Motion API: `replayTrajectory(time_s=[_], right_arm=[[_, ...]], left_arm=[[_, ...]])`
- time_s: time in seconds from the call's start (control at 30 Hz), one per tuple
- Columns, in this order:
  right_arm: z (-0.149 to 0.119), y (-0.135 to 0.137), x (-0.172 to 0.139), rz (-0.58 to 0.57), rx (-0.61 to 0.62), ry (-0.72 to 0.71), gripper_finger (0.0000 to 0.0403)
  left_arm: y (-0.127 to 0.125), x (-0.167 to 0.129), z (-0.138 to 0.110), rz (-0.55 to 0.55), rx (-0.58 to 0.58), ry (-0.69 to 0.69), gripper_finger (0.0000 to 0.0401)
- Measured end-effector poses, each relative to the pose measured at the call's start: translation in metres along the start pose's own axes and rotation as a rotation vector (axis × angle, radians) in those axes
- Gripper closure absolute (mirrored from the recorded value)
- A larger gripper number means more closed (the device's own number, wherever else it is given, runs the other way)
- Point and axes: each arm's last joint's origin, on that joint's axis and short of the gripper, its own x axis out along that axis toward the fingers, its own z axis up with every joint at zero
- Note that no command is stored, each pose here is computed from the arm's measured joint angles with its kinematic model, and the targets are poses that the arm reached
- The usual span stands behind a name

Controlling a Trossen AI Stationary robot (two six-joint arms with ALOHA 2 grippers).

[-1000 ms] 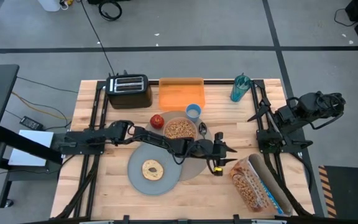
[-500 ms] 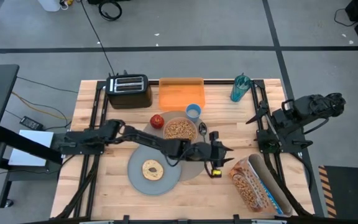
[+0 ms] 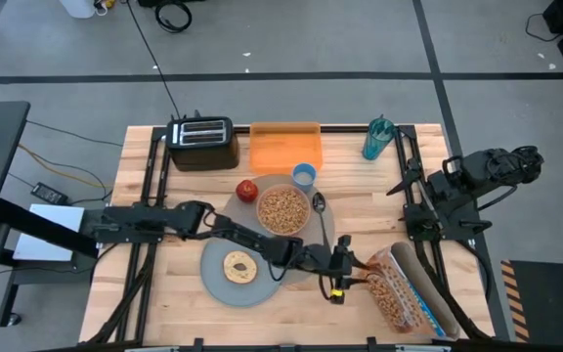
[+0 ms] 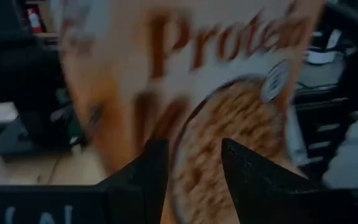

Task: Arrange a breakfast setting
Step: Pour the cereal from the yellow cereal box into the light orange bowl

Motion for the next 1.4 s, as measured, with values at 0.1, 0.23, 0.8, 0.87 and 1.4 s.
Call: replayTrajectory(time_s=[0.1, 0.23, 0.8, 0.87, 1.4], right_arm=[[0.000, 0.000, 0.000, -0.001, 0.016, -0.001, 0.0078], [0.001, 0.000, 0.000, -0.004, 0.017, -0.007, 0.0078], [-0.014, -0.001, 0.002, -0.056, 0.002, 0.115, 0.0081], [-0.019, -0.001, 0.006, -0.051, -0.005, 0.135, 0.0085], [-0.055, 0.000, 0.042, 0.090, -0.092, 0.149, 0.0123]], left_arm=[[0.012, 0.008, -0.025, 0.021, -0.006, -0.025, 0.0246], [0.031, 0.013, -0.043, 0.049, -0.041, -0.069, 0.0246], [0.047, 0.003, 0.002, 0.079, -0.030, -0.050, 0.0246], [0.037, -0.002, 0.017, 0.063, -0.007, -0.019, 0.0246], [-0.060, -0.048, 0.090, 0.020, 0.128, 0.010, 0.0246]])
